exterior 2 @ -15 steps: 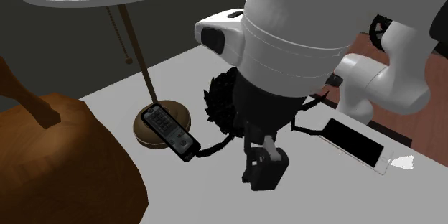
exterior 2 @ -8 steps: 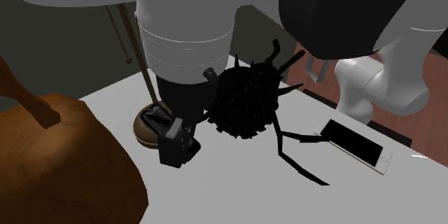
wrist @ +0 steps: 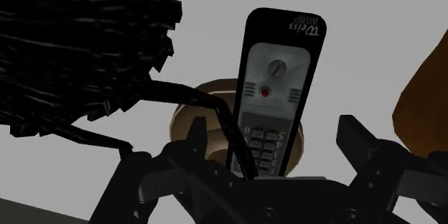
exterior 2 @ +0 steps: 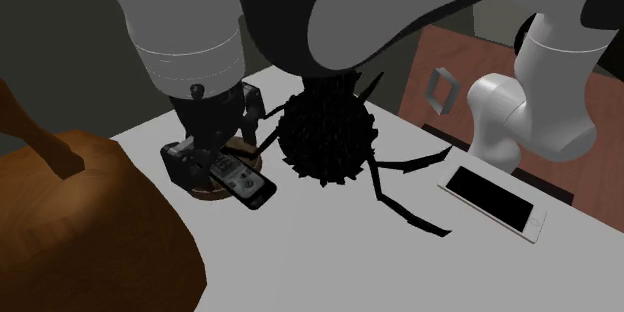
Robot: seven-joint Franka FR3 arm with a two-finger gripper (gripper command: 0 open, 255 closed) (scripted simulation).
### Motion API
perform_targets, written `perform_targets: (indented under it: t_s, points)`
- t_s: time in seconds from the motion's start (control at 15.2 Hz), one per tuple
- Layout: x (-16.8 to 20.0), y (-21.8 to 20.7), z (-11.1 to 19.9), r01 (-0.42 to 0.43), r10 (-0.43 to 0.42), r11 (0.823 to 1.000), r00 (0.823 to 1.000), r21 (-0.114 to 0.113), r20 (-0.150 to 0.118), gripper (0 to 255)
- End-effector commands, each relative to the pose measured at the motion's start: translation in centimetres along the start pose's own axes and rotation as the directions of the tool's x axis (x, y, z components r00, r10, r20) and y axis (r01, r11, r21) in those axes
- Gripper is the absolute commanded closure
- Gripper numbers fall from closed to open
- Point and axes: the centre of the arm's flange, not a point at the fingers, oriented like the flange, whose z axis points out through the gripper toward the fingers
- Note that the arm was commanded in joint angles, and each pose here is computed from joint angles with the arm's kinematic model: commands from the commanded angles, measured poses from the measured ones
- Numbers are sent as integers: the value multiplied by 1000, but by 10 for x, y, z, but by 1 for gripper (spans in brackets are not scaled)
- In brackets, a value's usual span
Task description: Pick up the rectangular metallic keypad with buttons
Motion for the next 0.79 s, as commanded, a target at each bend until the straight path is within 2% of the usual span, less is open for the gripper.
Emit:
perform_targets:
  t_s: [0.0,0.33,0.46,0.53,0.73]
  points:
    - [3,0,11,-15,15,1000,1000,-4,3,0]
    - [0,-2,40,-15,15,1000,1000,-4,3,0]
    - [0,-2,40,-15,15,1000,1000,-4,3,0]
    - [0,-2,40,-15,15,1000,1000,-4,3,255]
    - [-2,-3,41,-15,15,1000,1000,-4,3,255]
